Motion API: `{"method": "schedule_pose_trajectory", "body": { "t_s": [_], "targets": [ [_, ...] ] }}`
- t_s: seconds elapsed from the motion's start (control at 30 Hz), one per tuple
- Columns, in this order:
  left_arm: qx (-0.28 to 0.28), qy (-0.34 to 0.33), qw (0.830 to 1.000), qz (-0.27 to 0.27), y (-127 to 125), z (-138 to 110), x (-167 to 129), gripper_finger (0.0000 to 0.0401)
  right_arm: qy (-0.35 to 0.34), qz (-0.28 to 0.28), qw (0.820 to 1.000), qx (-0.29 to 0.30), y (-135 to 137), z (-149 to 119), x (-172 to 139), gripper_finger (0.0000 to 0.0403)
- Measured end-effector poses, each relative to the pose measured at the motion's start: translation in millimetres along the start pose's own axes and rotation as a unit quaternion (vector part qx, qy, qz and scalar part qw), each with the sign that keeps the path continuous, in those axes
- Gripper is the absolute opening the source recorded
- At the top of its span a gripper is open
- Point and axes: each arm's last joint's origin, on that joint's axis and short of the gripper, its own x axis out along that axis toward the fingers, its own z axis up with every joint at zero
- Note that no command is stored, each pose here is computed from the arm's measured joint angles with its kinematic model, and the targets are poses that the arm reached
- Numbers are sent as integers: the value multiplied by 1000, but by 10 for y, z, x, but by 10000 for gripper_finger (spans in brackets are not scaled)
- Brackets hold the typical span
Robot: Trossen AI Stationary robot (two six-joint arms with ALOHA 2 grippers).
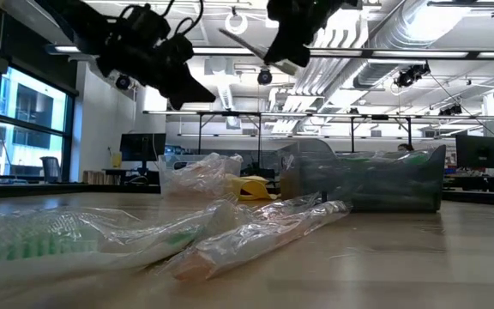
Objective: Pick & Place Toothbrushes
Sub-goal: Put the orange toothbrush into the transparent bin
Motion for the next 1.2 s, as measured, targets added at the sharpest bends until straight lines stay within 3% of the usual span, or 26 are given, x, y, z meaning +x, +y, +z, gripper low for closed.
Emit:
{"method": "schedule_pose_trajectory", "body": {
  "t_s": [0.2, 0.4, 0.6, 0.87, 1.0, 1.2],
  "targets": [
    [14, -39, 999, 17, 116, 26, 50, 3, -17, 14, 1000, -5, -209, -20, 53, 5],
    [17, -38, 999, 35, 125, 28, 53, 3, 1, 27, 1000, 9, -310, -434, 439, 5],
    [14, -31, 998, 43, 129, 15, 54, 3, -102, 35, 994, 15, -268, -826, 839, 5],
    [14, -31, 998, 45, 130, 15, 54, 3, -267, 55, 962, 17, -204, -1030, 894, 5],
    [17, -41, 998, 48, 132, 37, 53, 3, -304, 60, 951, 22, -176, -1064, 883, 5],
    [11, -69, 997, 23, 40, 93, 116, 7, -295, 67, 953, -9, 10, -1068, 948, 5]
  ]
}}
